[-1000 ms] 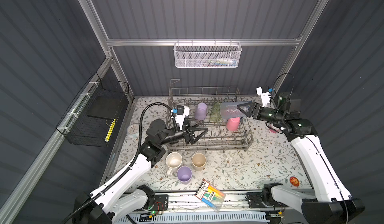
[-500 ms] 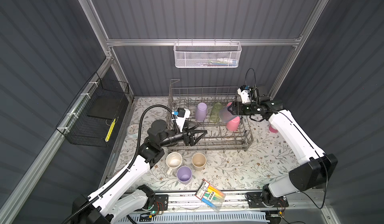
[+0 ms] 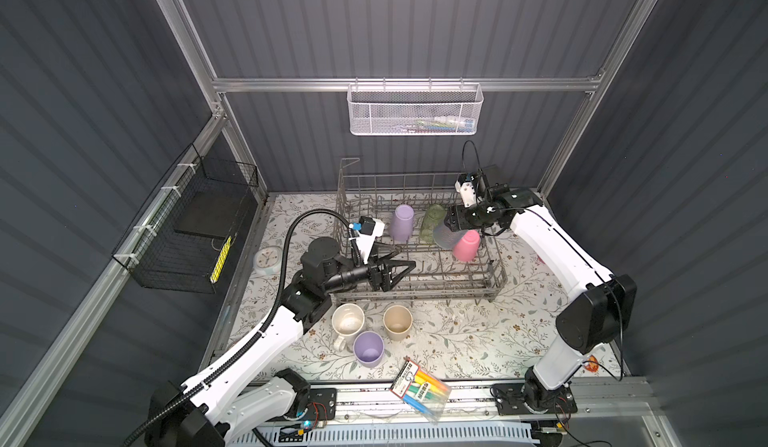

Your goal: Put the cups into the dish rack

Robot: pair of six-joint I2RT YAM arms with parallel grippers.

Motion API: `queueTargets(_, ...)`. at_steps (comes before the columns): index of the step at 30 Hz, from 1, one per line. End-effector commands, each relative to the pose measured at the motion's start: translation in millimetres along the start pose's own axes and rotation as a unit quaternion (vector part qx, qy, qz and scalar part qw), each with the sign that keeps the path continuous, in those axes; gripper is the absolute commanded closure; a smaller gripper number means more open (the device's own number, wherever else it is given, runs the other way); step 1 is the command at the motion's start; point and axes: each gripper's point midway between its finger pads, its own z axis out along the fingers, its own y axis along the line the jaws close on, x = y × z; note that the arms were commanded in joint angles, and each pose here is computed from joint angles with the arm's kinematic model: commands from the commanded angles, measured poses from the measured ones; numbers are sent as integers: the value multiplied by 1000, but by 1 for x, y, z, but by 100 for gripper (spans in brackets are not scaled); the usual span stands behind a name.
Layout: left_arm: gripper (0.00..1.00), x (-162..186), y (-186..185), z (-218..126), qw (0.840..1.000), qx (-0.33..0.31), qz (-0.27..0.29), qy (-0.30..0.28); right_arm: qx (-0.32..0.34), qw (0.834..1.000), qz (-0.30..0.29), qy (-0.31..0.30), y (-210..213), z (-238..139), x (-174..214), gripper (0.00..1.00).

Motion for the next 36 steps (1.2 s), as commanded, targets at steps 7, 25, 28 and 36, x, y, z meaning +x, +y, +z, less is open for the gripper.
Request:
queueTargets(7, 20, -9, -6, -4, 1000, 4, 20, -12, -3, 1000, -13, -6, 8, 7, -18, 80)
queueTargets(25, 21, -7, -4, 0, 1000, 8, 24, -3, 17, 999, -13, 47, 7, 42, -3, 80)
queueTargets(28, 21, -4, -3, 0, 1000, 7, 23, 0, 27, 998, -13, 59, 4, 52, 0, 79)
queueTargets(36, 21, -1, -1, 0, 1000, 5, 22, 2, 52, 995, -16, 81, 4, 71, 9, 67)
